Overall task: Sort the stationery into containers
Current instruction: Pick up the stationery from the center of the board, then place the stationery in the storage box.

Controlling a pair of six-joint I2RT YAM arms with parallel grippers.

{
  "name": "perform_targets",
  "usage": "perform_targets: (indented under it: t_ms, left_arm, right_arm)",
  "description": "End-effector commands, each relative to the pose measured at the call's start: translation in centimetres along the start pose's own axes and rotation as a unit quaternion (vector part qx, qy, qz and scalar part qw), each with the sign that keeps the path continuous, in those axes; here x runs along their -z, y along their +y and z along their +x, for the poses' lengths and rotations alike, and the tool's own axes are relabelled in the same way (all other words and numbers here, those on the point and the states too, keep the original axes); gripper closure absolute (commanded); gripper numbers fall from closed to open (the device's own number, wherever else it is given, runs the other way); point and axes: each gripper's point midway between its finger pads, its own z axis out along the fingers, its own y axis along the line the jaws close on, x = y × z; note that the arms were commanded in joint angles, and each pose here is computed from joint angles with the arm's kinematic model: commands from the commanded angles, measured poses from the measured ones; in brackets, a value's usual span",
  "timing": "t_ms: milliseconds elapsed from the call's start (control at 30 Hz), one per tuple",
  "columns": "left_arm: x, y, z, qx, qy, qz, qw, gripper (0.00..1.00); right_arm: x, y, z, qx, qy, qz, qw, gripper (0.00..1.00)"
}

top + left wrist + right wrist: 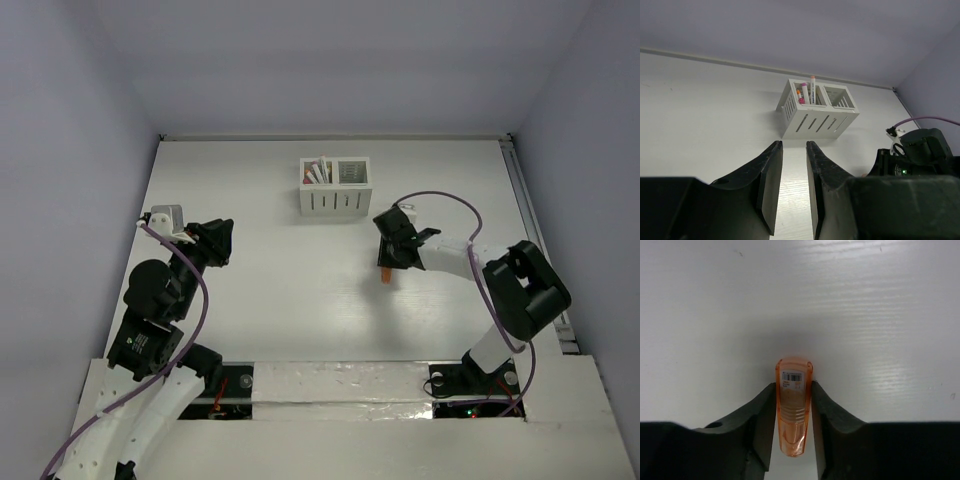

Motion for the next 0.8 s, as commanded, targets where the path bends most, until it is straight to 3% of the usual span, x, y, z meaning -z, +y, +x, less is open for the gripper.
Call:
perform_targets:
  t_ms: [0,33,100,133,267,500,733,767]
  left_arm:
    - [-0.2,-0.4,-0.9,-0.001,-0.017,0.006,1.000,0.77]
    - [-0.2,-0.4,-0.9,-0.001,-0.017,0.007,1.000,0.77]
    - [-0.2,-0.5,-0.8,-0.001,-0.016,0.009,1.000,0.77]
    - [-0.2,-0.5,-0.8,-0.001,-0.016,0.010,1.000,0.77]
    - [-0.3,-0.5,-0.7,-0.001,-0.014,0.011,1.000,0.77]
    - [-0.6,-0.7,-0.5,0.000,-0.009,0.014,1.000,0.77]
    - [-0.2,-0.7,-0.8,0.001,-0.017,0.015,1.000,0.75]
    - [-0.2,-0.6,-0.7,0.000,-0.014,0.013,1.000,0.75]
  right_arm:
    - [-1.3,-0.5,1.1,0.035,0.016,0.030,0.999,0.72]
    - [-1.4,-0.5,1.2,0.041,0.018,0.030,0.999,0.72]
    - [-1.4,-0.1,0.6,0.041,0.010,0.024,0.999,0.90]
    - [-1.2,0.0,0.2,0.043,0.003,0.022,0.999,0.91]
    - [2.3,2.5,-4.9,0.020,-0.078,-0.036,0.996,0.94]
    - [9.5,8.9,-17.1,-0.001,-0.249,-0.142,0.958,0.95]
    - [11.0,14.0,-26.3,0.006,-0.356,-0.161,0.921,0.96]
    - [9.5,14.3,-26.6,0.010,-0.356,-0.147,0.923,0.96]
